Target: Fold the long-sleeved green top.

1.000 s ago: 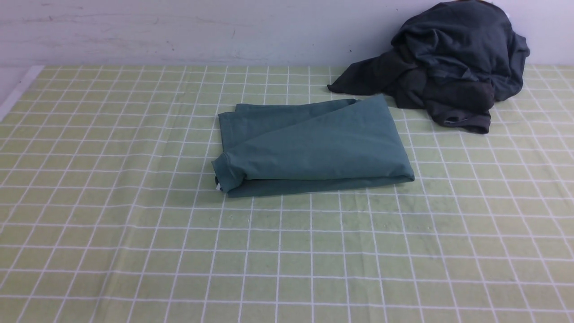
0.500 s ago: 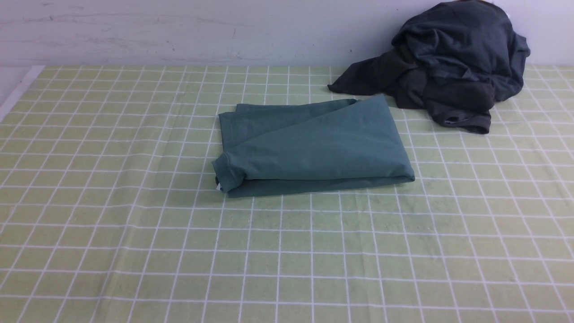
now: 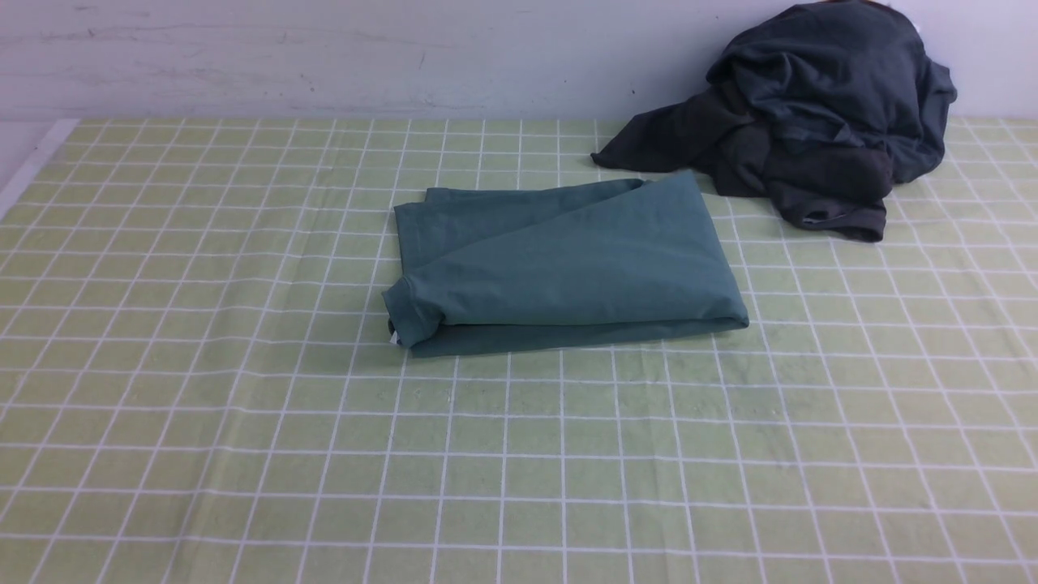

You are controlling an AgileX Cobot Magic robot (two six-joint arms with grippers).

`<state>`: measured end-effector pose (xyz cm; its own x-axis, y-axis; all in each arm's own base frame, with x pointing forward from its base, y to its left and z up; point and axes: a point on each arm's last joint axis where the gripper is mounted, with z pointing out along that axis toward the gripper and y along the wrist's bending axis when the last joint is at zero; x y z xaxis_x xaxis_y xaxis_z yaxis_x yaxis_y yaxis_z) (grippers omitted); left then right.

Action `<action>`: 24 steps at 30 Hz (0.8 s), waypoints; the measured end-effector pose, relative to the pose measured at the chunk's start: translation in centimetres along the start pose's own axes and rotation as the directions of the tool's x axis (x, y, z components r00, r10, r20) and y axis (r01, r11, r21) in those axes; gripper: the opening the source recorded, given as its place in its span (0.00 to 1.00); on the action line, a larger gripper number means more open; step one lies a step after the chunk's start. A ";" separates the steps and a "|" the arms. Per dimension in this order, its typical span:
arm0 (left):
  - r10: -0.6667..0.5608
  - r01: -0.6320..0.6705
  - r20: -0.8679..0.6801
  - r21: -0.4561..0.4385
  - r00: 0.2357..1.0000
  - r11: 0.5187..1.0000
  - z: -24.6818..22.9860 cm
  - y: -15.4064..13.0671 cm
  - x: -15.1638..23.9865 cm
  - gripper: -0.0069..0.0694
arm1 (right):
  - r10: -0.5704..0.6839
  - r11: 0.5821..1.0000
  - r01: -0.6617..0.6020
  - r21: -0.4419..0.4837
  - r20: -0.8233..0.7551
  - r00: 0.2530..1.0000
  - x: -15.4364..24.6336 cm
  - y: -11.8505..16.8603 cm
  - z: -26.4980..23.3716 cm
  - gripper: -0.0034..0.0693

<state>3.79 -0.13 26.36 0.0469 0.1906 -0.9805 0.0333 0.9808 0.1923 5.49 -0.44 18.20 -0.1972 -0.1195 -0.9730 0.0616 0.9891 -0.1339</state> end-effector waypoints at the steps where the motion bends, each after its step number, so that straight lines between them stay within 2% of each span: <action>1: 0.000 0.000 0.000 0.000 1.000 1.000 0.0 0.0 0.0 0.09 | 0.000 1.000 0.000 0.000 0.000 1.000 0.0 0.0 0.0 0.03; 16: 0.010 -0.010 -0.015 0.005 1.000 1.000 0.0 0.0 0.1 0.09 | 0.001 1.000 -0.001 0.000 0.000 1.000 0.0 0.0 0.0 0.03; 20: 0.022 -0.019 -0.144 0.023 0.989 1.000 0.0 -0.2 1.6 0.09 | 0.001 1.000 -0.001 0.000 0.000 1.000 0.0 0.0 0.0 0.03; 24: -0.047 0.061 -0.301 0.038 0.952 0.997 0.5 -1.0 5.4 0.09 | 0.001 1.000 -0.001 0.000 0.000 1.000 0.0 0.0 0.0 0.03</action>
<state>4.51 -0.11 20.85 -0.2575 0.1482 -0.9549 0.0744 0.9883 0.1333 5.49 -0.44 18.20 -0.1972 -0.1187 -0.9732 0.0617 0.9892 -0.1332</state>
